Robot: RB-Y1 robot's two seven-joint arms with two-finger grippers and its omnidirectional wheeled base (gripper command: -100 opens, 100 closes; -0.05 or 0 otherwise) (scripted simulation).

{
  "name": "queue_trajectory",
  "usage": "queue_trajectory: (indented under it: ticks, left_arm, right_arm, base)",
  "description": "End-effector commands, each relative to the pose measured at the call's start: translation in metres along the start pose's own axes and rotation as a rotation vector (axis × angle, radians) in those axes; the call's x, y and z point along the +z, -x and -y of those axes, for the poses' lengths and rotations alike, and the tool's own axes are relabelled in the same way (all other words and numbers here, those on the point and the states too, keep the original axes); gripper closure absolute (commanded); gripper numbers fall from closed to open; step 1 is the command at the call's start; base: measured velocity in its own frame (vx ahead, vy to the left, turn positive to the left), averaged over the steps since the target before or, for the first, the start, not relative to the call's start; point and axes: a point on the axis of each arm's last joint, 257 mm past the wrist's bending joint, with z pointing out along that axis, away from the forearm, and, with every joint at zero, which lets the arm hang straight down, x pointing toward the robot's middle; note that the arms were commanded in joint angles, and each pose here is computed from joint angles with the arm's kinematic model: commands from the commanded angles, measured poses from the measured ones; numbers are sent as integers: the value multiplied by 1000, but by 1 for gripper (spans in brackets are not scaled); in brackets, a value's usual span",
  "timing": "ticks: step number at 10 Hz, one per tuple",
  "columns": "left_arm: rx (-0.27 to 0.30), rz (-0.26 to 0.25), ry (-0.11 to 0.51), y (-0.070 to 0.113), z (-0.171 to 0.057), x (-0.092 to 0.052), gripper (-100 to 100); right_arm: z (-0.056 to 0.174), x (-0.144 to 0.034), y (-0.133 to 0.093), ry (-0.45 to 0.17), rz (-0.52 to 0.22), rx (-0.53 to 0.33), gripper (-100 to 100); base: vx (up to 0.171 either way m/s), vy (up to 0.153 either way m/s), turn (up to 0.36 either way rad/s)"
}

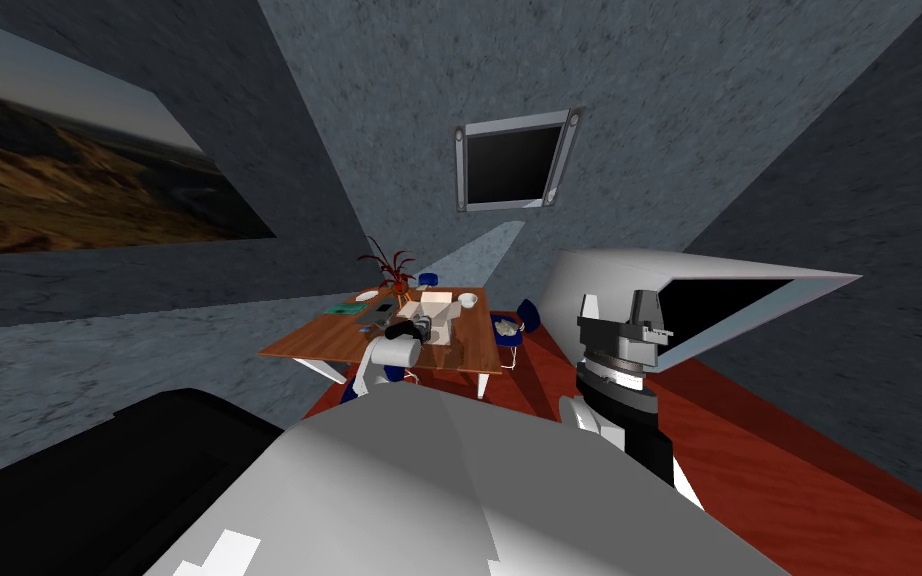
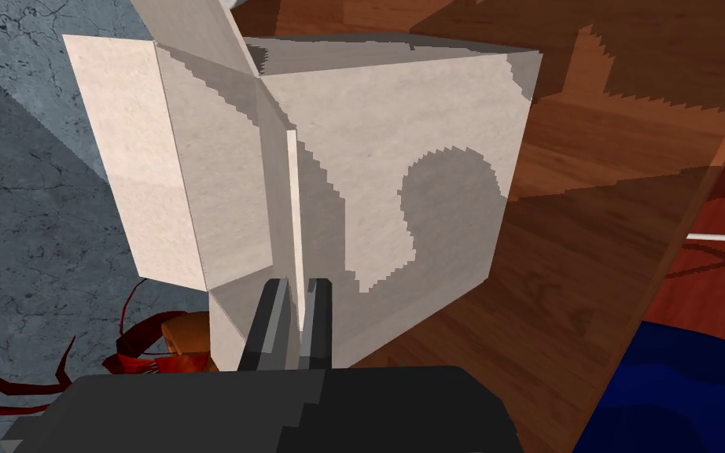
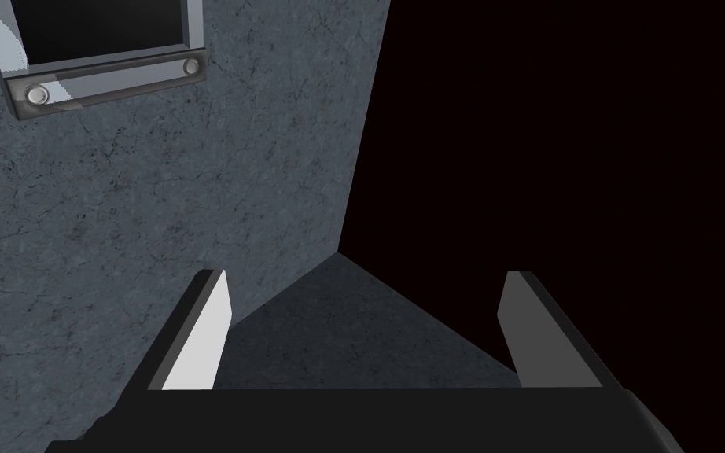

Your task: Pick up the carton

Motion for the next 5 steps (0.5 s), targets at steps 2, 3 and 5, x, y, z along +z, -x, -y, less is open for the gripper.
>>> queue_trajectory:
  ticks: [2,3,5]
  left_arm:
    - [1,2,2,1,2,-8,100]
    - [1,2,2,1,2,-11,100]
    - [2,2,1,1,1,-9,0]
  right_arm:
    - [0,0,0,0,0,0,0]
    - [0,0,0,0,0,0,0]
    - [0,0,0,0,0,0,0]
  base:
    - [-14,0,-6]
    - [-38,-1,-9]
    - [-8,0,0]
